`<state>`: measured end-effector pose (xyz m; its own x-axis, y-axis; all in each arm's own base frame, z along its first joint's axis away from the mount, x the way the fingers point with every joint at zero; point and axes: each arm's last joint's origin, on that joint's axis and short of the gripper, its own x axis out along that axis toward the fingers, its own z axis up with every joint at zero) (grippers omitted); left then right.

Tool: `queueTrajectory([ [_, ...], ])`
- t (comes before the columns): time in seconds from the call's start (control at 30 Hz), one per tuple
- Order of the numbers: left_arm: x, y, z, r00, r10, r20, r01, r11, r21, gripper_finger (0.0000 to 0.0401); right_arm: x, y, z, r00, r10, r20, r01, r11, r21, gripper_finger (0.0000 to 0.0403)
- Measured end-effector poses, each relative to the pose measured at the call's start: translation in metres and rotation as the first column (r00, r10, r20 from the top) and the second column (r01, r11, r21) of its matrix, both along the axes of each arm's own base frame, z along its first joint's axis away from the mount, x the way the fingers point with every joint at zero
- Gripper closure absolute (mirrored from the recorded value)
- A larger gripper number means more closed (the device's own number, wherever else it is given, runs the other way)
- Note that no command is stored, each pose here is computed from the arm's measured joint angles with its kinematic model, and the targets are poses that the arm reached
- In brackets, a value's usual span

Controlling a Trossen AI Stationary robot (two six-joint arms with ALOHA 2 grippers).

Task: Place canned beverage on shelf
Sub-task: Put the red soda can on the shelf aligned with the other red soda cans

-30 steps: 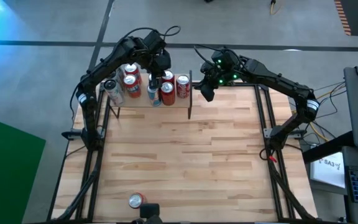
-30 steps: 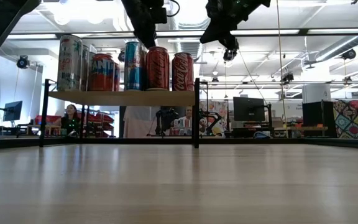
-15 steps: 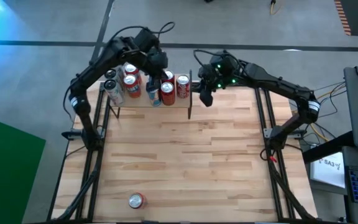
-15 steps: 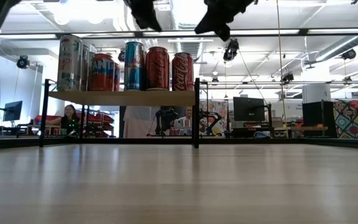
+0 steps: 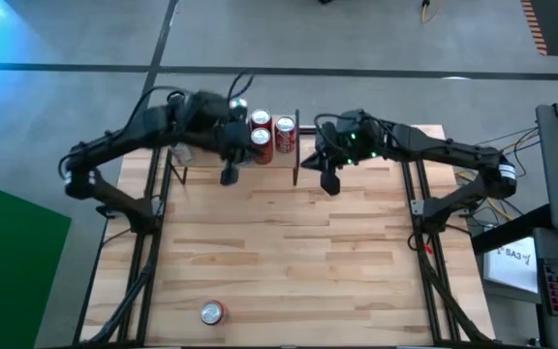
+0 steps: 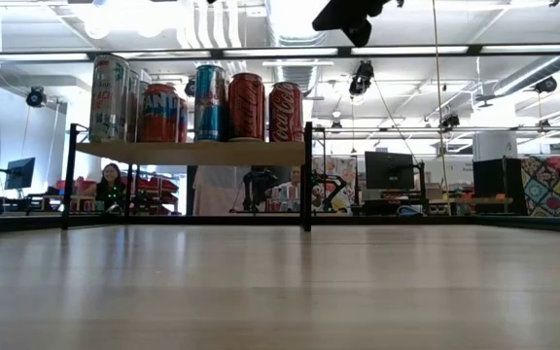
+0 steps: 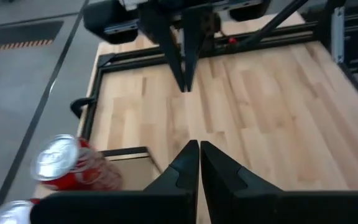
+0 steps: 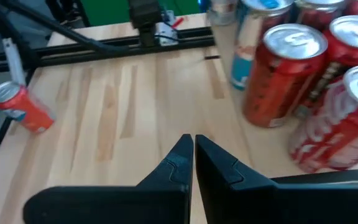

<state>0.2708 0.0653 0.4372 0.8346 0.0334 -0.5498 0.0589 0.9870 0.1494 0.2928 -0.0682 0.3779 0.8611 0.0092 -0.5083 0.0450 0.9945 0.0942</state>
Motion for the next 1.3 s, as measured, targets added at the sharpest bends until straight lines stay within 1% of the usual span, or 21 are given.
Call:
queueTrajectory([
  [0.1,-0.009,-0.021,-0.01,0.999,-0.002,0.04,0.002,1.0,-0.017,0.0401,-0.002,0.013,-0.012,0.999,0.04,0.017,-0.04,0.999,-0.005,0.0394],
  [0.17,-0.017,-0.032,-0.015,0.997,0.016,0.075,-0.014,0.999,-0.031,0.0401,-0.001,0.021,-0.02,0.998,0.057,0.029,-0.057,0.998,0.002,0.0394],
  [0.3,-0.037,-0.056,-0.024,0.994,0.029,0.103,-0.021,0.996,-0.083,0.0401,0.002,0.036,-0.036,0.998,0.054,0.025,-0.054,0.998,0.028,0.0394],
  [0.47,-0.056,-0.085,-0.036,0.991,0.043,0.129,-0.024,0.989,-0.146,0.0401,0.006,0.055,-0.045,0.999,0.031,0.04,-0.032,0.999,0.025,0.0394],
  [0.53,-0.062,-0.096,-0.041,0.991,0.051,0.126,-0.029,0.985,-0.169,0.0401,0.007,0.064,-0.047,0.998,0.045,0.053,-0.046,0.999,0.022,0.0394],
  [0.73,-0.07,-0.137,-0.056,0.992,0.052,0.115,-0.027,0.977,-0.211,0.0401,0.009,0.09,-0.047,0.989,0.11,0.098,-0.115,0.992,0.046,0.0394],
  [0.9,-0.081,-0.175,-0.064,0.99,0.078,0.12,-0.048,0.972,-0.232,0.0401,0.006,0.114,-0.05,0.987,0.123,0.101,-0.129,0.99,0.053,0.0394],
  [1.07,-0.092,-0.213,-0.074,0.99,0.079,0.113,-0.047,0.963,-0.265,0.0401,0.002,0.138,-0.057,0.982,0.151,0.11,-0.158,0.986,0.061,0.0394],
  [1.3,-0.097,-0.262,-0.1,0.996,0.055,0.07,-0.037,0.971,-0.235,0.0401,0.002,0.163,-0.072,0.968,0.198,0.155,-0.213,0.974,0.082,0.0394],
])
